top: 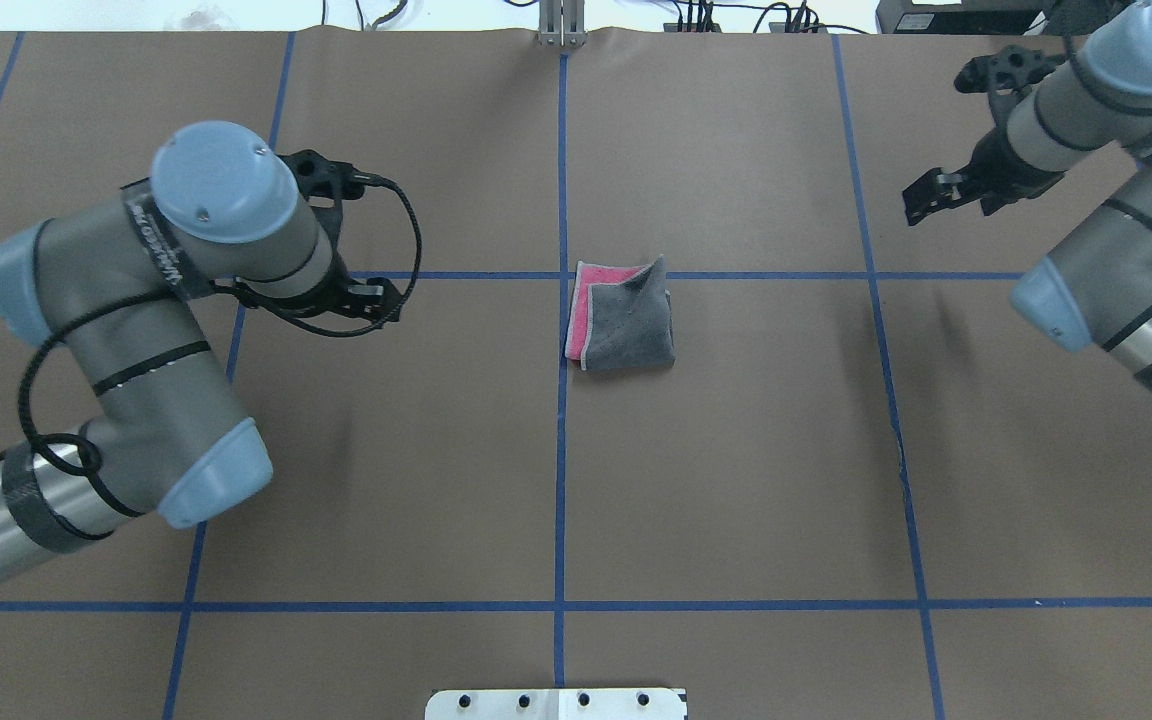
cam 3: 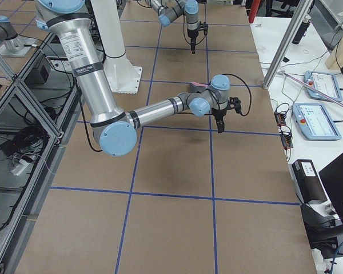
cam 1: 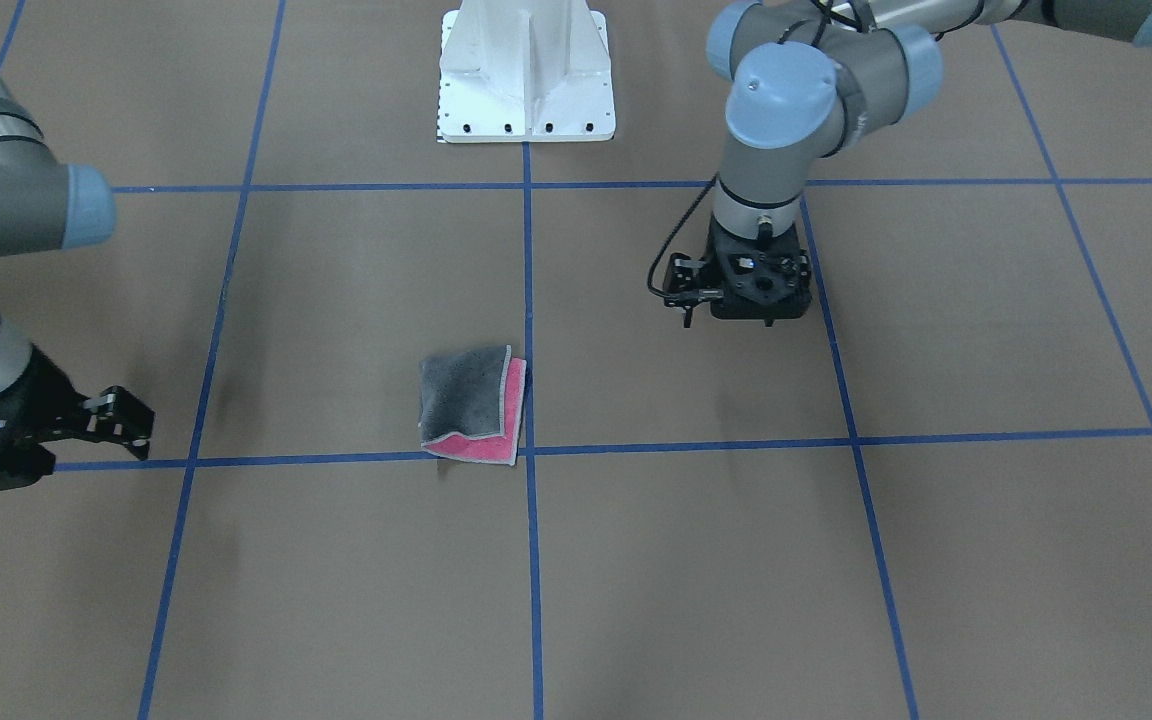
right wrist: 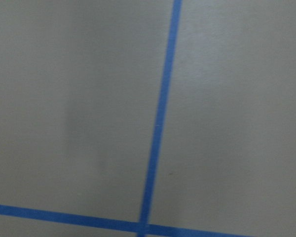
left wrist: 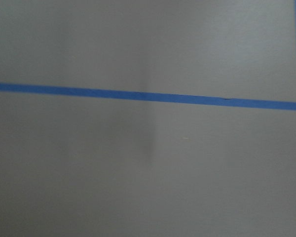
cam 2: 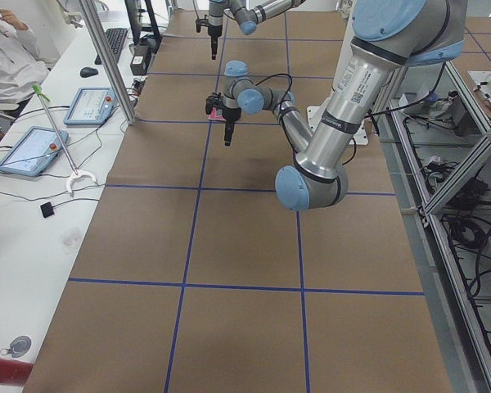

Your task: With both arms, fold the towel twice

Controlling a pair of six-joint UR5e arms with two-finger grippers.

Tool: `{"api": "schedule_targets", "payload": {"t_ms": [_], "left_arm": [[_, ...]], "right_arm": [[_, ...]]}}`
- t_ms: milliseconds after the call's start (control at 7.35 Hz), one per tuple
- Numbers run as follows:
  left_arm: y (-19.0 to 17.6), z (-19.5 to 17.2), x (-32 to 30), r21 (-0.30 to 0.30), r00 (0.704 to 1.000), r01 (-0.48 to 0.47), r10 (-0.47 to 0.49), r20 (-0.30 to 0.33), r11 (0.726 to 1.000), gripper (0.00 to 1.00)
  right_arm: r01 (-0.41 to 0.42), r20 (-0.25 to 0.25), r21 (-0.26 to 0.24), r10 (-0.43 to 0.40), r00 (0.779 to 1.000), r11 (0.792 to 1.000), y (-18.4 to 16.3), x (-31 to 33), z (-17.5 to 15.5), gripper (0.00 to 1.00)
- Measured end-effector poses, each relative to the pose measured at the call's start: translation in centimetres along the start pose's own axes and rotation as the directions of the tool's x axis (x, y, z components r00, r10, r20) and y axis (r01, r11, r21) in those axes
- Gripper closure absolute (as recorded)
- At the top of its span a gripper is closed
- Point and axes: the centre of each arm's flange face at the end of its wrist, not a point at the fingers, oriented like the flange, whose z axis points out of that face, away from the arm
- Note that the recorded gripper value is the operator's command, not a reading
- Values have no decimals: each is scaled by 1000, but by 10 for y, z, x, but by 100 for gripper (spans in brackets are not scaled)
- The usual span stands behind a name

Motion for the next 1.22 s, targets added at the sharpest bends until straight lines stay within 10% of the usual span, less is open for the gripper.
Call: {"api": "schedule_targets", "payload": {"t_ms": [408, 1225], "left_arm": [[-31, -8, -191, -87, 981, -191, 193, 17, 978, 0], [16, -50, -451, -165, 993, -120, 117, -29, 979, 0]], "right_arm": [[102, -9, -67, -103, 995, 993, -5, 175, -22, 1], [-111, -3, -191, 113, 994, 975, 54, 301, -125, 1]]}}
